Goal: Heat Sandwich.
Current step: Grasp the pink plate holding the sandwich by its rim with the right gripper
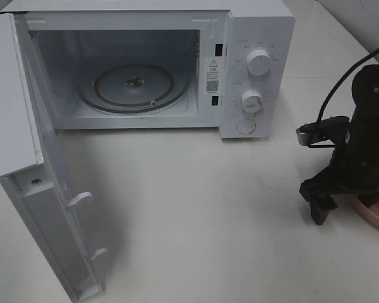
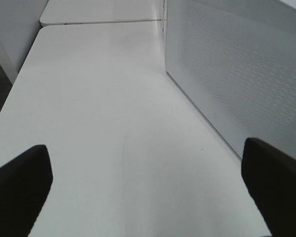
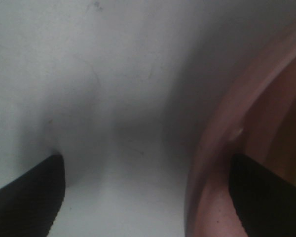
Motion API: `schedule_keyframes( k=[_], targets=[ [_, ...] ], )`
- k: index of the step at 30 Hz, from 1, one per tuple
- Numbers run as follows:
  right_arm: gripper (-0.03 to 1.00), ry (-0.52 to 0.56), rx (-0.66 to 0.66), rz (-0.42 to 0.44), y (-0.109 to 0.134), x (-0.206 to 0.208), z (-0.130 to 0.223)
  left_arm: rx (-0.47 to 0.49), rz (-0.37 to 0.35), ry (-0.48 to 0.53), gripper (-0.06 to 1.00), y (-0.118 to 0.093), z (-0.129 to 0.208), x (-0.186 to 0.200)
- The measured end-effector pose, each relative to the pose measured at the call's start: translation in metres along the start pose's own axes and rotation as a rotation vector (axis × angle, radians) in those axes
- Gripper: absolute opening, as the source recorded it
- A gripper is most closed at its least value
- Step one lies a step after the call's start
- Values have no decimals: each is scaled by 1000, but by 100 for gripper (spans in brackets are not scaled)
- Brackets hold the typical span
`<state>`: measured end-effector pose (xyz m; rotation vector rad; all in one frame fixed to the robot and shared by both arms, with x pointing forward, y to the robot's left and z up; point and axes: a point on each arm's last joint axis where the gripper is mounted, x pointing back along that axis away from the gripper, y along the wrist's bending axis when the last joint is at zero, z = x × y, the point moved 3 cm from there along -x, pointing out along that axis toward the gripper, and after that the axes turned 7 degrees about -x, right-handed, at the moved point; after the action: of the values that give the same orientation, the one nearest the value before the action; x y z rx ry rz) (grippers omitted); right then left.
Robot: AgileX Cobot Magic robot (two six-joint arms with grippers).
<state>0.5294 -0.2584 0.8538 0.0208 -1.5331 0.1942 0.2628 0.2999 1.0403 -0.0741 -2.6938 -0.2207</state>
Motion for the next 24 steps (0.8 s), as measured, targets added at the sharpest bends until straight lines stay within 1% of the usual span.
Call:
schedule_keyframes(
  k=[8,9,10,12,13,14,15,17,18,19,20,22,23,24],
  targets=[
    [82,-9,-12,23,-3,0,-1,0,0,0,99,0,0,0],
    [79,-10,-12,25,-3,0,-1,0,0,0,99,0,0,0],
    [79,-10,-12,25,-3,0,-1,0,0,0,99,0,0,0],
    [76,-10,-13,27,-3,0,-1,0,0,0,99,0,0,0],
    [73,-11,-13,30,-4,0,-1,0,0,0,99,0,0,0],
    [68,-11,-14,32,-4,0,-1,0,0,0,99,0,0,0],
    [68,-11,-14,32,-4,0,-1,0,0,0,99,0,0,0],
    [60,-13,-23,39,-5,0,-1,0,0,0,99,0,0,0],
    [50,-16,-31,53,-6,0,-2,0,0,0,99,0,0,0],
    [46,-18,-34,59,-7,0,-2,0,0,0,99,0,0,0],
    [46,-18,-34,59,-7,0,-2,0,0,0,99,0,0,0],
    [35,-22,-44,74,-9,0,-2,0,0,0,99,0,0,0],
    [29,-28,-56,92,-11,0,-3,0,0,0,99,0,0,0],
    [18,-29,-62,97,-12,0,-3,0,0,0,99,0,0,0]
  ],
)
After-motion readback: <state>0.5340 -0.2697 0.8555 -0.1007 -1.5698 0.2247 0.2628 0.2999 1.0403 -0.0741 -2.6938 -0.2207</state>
